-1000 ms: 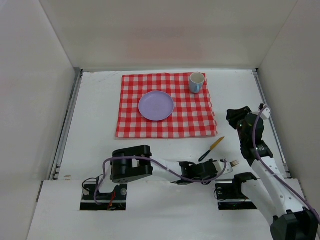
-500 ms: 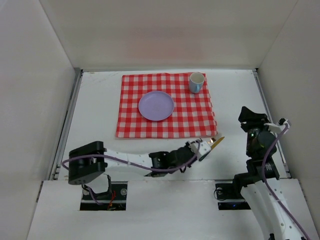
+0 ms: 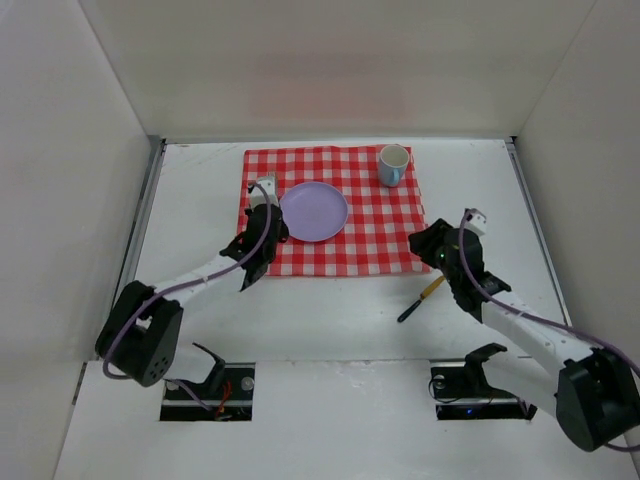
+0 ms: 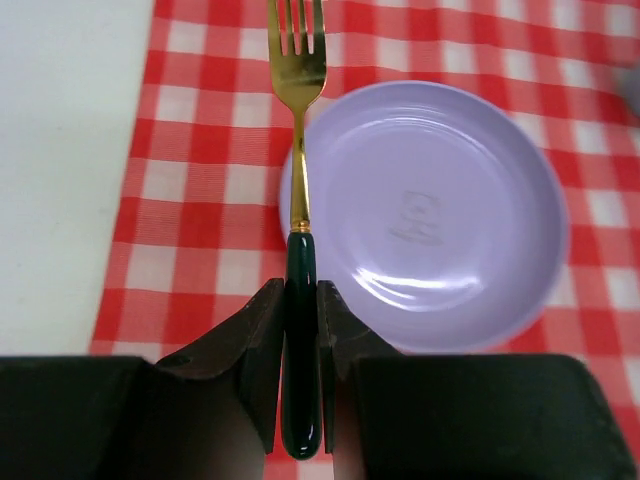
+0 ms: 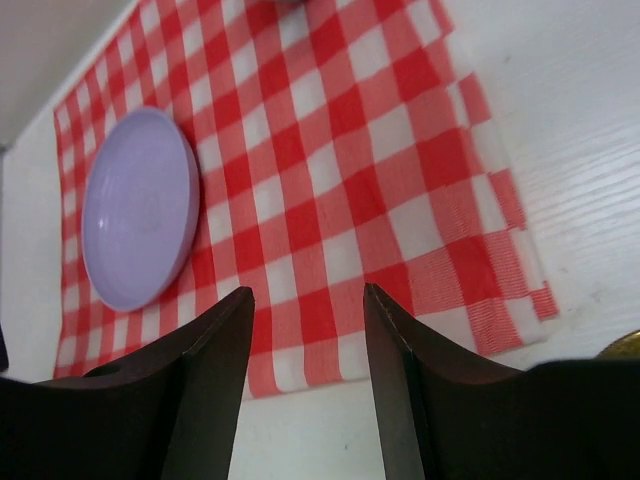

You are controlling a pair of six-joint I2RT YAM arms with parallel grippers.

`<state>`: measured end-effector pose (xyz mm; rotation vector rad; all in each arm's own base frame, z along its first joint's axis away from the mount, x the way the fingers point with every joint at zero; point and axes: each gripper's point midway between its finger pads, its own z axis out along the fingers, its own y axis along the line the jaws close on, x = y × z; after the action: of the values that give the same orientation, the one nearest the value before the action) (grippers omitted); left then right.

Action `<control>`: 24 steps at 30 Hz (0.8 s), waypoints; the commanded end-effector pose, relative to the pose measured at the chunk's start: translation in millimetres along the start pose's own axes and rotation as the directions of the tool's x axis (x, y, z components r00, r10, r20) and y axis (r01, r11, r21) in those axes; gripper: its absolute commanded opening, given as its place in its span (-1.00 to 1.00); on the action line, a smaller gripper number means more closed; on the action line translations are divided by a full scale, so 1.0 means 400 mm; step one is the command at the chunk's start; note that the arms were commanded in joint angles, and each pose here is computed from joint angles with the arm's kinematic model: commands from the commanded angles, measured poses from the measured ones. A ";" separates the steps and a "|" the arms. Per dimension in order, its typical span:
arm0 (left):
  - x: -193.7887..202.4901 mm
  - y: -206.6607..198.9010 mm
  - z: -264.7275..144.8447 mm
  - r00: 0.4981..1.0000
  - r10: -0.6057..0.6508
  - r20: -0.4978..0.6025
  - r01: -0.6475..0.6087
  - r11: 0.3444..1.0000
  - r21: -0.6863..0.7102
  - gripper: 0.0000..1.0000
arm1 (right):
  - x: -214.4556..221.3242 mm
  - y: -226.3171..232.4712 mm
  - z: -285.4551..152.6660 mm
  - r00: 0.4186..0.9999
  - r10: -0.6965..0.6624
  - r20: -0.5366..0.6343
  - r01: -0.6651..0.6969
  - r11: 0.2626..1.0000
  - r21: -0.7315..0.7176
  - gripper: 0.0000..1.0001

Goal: Set the dinner table for one person

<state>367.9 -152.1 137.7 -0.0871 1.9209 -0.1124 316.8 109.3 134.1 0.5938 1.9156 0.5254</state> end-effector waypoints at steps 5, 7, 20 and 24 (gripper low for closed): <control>0.048 0.079 0.091 0.986 -0.003 -0.166 -0.016 0.994 -0.111 -0.88 | -0.025 0.123 0.014 0.999 -0.024 0.041 0.028 0.992 -0.122 0.08; 0.070 0.100 0.093 0.980 0.020 -0.197 -0.046 0.990 -0.131 -0.88 | -0.020 0.121 0.015 0.999 -0.028 0.033 0.032 0.992 -0.120 0.08; 0.149 0.124 0.153 0.937 0.127 -0.324 -0.191 0.966 -0.174 -0.85 | -0.023 0.108 0.016 0.999 -0.028 0.033 0.032 0.993 -0.110 0.08; 0.167 0.143 0.162 0.929 0.131 -0.345 -0.210 0.956 -0.203 -0.82 | -0.034 0.104 0.011 0.998 -0.022 0.051 0.028 0.994 -0.110 0.09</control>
<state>397.5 -111.0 36.4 -0.0588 2.2762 0.1857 319.8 134.7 131.9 0.5087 1.9458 0.5539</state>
